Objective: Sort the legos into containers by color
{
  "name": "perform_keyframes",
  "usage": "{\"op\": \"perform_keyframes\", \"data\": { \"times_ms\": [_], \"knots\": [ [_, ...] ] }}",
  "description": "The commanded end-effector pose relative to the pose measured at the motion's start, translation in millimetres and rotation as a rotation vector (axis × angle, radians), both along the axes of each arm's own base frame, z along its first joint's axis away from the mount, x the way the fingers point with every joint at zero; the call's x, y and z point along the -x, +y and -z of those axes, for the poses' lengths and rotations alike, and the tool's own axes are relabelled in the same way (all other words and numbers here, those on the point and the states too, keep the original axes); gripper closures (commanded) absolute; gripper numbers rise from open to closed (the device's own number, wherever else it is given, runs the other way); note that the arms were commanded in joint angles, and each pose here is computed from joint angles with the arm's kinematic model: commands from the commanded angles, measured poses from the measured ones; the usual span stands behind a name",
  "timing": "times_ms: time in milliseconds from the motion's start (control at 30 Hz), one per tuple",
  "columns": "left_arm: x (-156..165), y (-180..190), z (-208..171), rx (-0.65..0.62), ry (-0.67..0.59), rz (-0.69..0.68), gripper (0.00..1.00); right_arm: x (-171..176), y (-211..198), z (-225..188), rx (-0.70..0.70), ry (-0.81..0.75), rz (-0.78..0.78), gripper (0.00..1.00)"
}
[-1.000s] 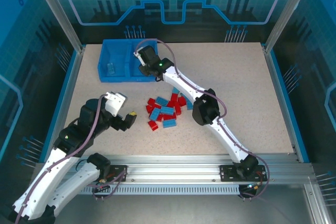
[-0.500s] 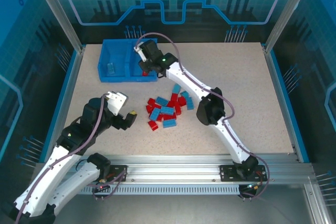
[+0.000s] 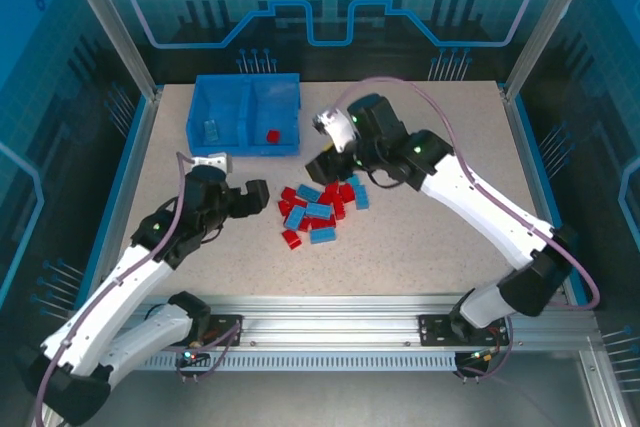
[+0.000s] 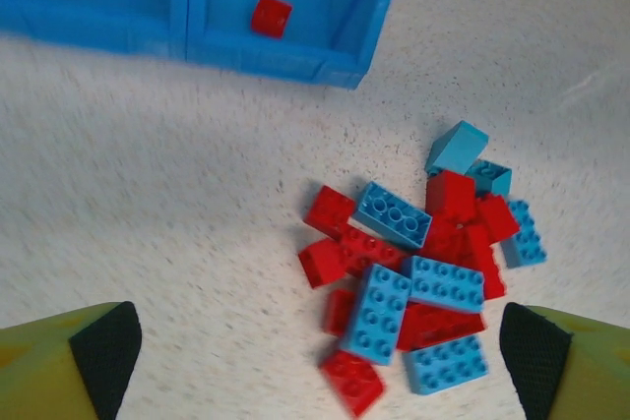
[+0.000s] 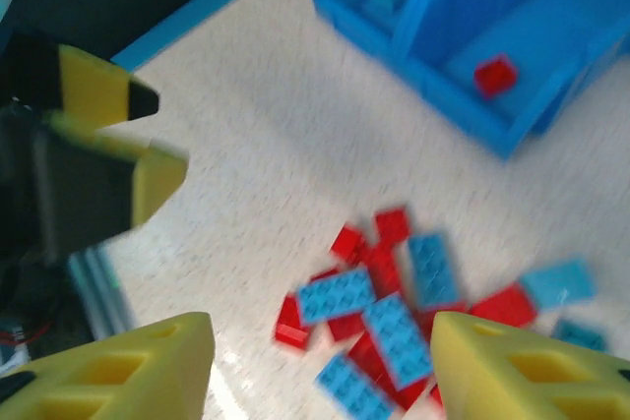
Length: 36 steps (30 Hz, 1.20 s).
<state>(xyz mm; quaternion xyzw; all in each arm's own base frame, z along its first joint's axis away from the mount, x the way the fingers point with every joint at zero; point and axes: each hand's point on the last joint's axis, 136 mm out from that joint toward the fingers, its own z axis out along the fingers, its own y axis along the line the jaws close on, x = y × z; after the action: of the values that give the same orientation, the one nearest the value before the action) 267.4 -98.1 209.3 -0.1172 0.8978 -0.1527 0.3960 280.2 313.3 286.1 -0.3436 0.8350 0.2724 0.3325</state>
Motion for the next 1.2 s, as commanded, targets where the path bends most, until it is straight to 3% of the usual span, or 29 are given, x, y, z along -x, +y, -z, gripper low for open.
{"op": "perform_keyframes", "data": {
  "times_ms": [0, 133, 333, 767, 1167],
  "knots": [
    [-2.6, -13.5, 29.7, 0.255, 0.189, -0.207, 0.08, 16.7, -9.9, 30.1, -0.021, 0.161, 0.06, 0.35],
    [-5.1, -36.7, 76.8, 0.355, 0.354, -0.242, 0.17, 28.1, -18.6, 49.8, -0.005, 0.249, 0.097, 0.27],
    [-19.9, -54.5, 112.4, 0.326, 0.424, -0.215, 0.31, 29.3, -13.1, 64.5, -0.003, 0.297, 0.089, 0.18],
    [-53.1, -68.4, 154.5, 0.23, 0.488, -0.201, 0.4, 21.8, -4.2, 68.9, 0.013, 0.317, 0.085, 0.17],
    [-38.2, -48.8, 190.1, 0.115, 0.557, -0.251, 0.65, 27.7, -6.0, 64.9, 0.007, 0.323, 0.082, 0.17]
  ]
}}
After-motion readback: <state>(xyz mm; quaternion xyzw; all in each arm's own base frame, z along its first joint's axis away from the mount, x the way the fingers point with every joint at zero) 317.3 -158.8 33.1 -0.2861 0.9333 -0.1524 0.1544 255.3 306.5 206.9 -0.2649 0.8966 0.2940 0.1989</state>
